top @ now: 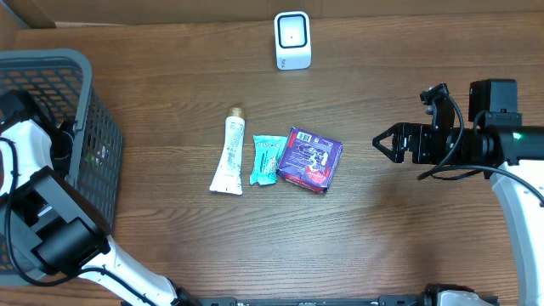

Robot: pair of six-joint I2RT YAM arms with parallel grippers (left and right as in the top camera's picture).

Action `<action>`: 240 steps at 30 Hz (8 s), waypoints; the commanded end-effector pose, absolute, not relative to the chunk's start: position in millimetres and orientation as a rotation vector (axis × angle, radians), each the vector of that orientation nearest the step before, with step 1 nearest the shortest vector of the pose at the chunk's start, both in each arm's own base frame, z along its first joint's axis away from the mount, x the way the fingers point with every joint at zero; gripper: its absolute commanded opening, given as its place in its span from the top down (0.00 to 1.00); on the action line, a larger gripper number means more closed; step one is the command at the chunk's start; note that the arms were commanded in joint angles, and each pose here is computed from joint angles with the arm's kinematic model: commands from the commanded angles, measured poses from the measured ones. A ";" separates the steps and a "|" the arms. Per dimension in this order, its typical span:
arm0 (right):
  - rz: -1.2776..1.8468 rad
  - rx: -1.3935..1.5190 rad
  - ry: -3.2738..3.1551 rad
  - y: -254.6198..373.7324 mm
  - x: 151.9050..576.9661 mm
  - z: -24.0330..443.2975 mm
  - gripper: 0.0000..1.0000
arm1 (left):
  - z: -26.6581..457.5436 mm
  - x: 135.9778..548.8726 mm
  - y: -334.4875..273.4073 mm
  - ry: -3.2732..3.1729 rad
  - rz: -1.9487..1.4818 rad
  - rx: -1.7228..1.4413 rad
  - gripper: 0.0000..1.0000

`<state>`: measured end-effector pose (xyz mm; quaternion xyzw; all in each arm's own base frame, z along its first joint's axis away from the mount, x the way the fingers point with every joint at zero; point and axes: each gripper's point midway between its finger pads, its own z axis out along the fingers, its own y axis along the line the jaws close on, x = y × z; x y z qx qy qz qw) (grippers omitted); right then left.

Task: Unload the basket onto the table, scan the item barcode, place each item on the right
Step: 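Grasp the Pokka Green Tea pack with left gripper and lift it, then set the green tea pack on the table between tube and wipes, then raise left arm away and move right gripper to the purple pack, then grasp the purple snack pack with the right gripper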

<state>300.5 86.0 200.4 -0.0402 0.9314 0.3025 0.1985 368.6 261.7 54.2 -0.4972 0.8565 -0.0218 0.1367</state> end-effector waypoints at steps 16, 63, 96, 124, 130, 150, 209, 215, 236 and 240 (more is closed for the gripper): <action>0.858 -0.109 2.627 87.7 310.2 194.3 0.00 | -12.3 373.3 235.3 2.653 -0.097 -1.335 0.60; 0.868 -0.118 2.608 88.9 317.3 193.3 0.00 | 348.8 393.6 -20.7 2.583 0.093 -0.147 0.95; 0.855 -0.128 2.586 88.2 322.2 195.2 0.00 | 93.4 362.9 -106.3 3.037 0.962 0.088 0.49; 0.902 0.285 2.846 126.8 313.7 123.8 0.04 | 418.2 339.1 -92.6 2.400 -0.206 -0.052 0.04; 0.911 0.461 2.941 159.3 294.9 87.1 0.04 | 422.7 335.0 -91.3 2.386 -0.210 -0.052 0.00; 0.696 0.711 2.701 194.8 308.0 36.9 0.07 | 412.9 354.1 50.9 2.316 0.087 -0.607 0.00; 0.638 0.055 3.239 198.9 227.1 47.8 0.05 | 366.2 384.2 74.2 2.435 0.056 -0.705 0.01; 0.215 0.074 3.178 169.5 246.2 21.9 0.05 | 366.2 384.2 74.1 2.435 0.055 -0.705 0.00; 0.556 0.092 3.009 118.7 326.8 39.3 0.01 | 366.2 384.2 74.1 2.435 0.055 -0.705 0.00; 0.900 0.176 2.911 125.2 339.2 56.4 0.00 | 366.2 384.2 74.1 2.435 0.055 -0.705 0.00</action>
